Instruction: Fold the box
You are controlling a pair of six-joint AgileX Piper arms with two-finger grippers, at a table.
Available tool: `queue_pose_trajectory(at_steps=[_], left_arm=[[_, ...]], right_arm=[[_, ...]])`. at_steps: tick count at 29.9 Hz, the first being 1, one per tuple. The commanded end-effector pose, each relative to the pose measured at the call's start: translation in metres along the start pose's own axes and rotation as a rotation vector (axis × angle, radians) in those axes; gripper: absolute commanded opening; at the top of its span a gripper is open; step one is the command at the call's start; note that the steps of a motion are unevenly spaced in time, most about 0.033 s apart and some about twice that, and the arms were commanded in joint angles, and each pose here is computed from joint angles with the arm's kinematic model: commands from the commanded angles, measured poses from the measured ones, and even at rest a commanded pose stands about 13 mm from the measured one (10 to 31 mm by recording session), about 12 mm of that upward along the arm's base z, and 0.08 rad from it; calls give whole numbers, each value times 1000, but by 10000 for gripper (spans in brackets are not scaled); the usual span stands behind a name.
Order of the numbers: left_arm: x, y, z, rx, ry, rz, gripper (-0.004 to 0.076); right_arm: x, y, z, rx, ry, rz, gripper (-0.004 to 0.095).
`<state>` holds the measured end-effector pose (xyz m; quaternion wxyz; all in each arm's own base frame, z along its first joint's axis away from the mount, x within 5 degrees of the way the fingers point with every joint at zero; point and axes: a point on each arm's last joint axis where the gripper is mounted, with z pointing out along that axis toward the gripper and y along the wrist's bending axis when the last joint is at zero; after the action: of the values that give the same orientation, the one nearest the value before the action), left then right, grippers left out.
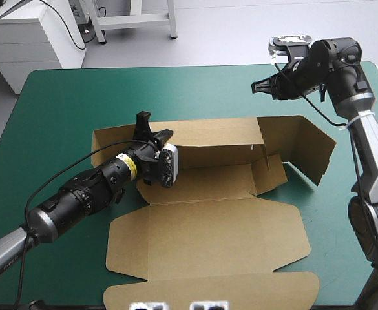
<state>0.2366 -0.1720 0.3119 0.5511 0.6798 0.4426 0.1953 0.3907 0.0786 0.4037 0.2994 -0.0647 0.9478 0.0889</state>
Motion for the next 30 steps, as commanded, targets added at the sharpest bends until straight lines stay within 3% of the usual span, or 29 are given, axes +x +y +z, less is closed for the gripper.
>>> queue_pose_trajectory(at_steps=[1, 8, 23, 30], left_arm=[[-8, 16, -8, -75, -62, -16, -8], [-8, 16, -7, -72, -62, -37, -8], [1, 10, -2, -28, 10, -104, -8], [2, 8, 0, -19, 15, -144, -8]], right_arm=[[-11, -5, -10, -22, -74, 12, -18], [-7, -13, 21, -15, 36, 33, -18], [22, -13, 14, -7, 116, 23, -18], [44, -5, -9, -87, 127, -29, -18]])
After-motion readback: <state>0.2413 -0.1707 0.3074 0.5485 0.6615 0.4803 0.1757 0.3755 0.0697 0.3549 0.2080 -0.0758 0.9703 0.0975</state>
